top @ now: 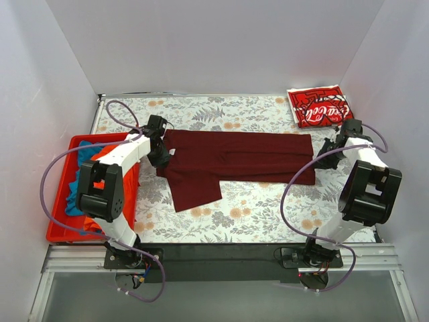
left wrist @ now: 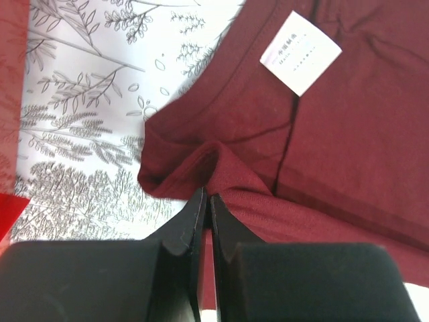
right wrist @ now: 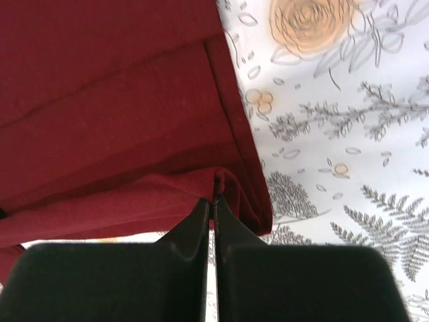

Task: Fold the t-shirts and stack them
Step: Fold the tshirt

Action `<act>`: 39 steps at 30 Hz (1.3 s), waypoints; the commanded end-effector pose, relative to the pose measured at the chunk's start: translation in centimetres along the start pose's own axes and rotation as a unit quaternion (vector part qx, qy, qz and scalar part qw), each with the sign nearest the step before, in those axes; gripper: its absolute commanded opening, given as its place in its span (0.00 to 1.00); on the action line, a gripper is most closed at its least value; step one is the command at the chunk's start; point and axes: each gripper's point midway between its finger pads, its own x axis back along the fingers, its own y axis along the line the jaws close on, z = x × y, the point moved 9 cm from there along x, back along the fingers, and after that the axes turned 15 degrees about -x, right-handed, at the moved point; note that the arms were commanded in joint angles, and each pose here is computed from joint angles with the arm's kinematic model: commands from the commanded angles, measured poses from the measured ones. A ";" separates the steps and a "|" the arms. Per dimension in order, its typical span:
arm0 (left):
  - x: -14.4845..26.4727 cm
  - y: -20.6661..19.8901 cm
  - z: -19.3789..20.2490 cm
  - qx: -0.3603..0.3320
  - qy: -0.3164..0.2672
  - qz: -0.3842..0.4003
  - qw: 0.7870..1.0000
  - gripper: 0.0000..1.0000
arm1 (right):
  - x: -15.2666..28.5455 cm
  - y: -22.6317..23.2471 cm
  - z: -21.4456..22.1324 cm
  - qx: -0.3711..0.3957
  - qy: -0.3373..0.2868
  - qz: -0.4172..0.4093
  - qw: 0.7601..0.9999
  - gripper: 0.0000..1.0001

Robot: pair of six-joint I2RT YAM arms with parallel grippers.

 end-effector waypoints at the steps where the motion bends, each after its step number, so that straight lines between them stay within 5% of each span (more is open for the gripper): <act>1: -0.1 0.2 -1.6 0.007 -0.025 -0.011 1.000 0.00 | -0.2 1.4 -2.3 0.008 -0.047 -0.010 0.999 0.01; 16: -3.0 0.0 -2.3 0.012 -0.026 -0.043 0.999 0.01 | -4.4 1.1 -2.3 0.015 -0.024 -0.007 1.000 0.03; 21: -2.2 0.2 -2.2 0.016 -0.032 -0.042 0.998 0.26 | -4.1 1.8 -2.2 0.024 -0.022 -0.026 0.999 0.37; 28: 2.6 0.9 -1.8 0.014 -0.086 -0.043 0.995 0.62 | 0.0 4.6 0.4 0.085 -0.074 -0.037 0.993 0.64; 32: 5.2 0.7 2.8 0.005 -0.095 -0.045 0.994 0.71 | 1.6 5.6 5.3 0.147 -0.081 -0.058 0.984 0.66; 39: 4.7 -2.8 12.3 -0.047 -0.047 -0.035 0.997 0.62 | 4.1 5.3 13.2 0.236 -0.072 -0.164 0.955 0.66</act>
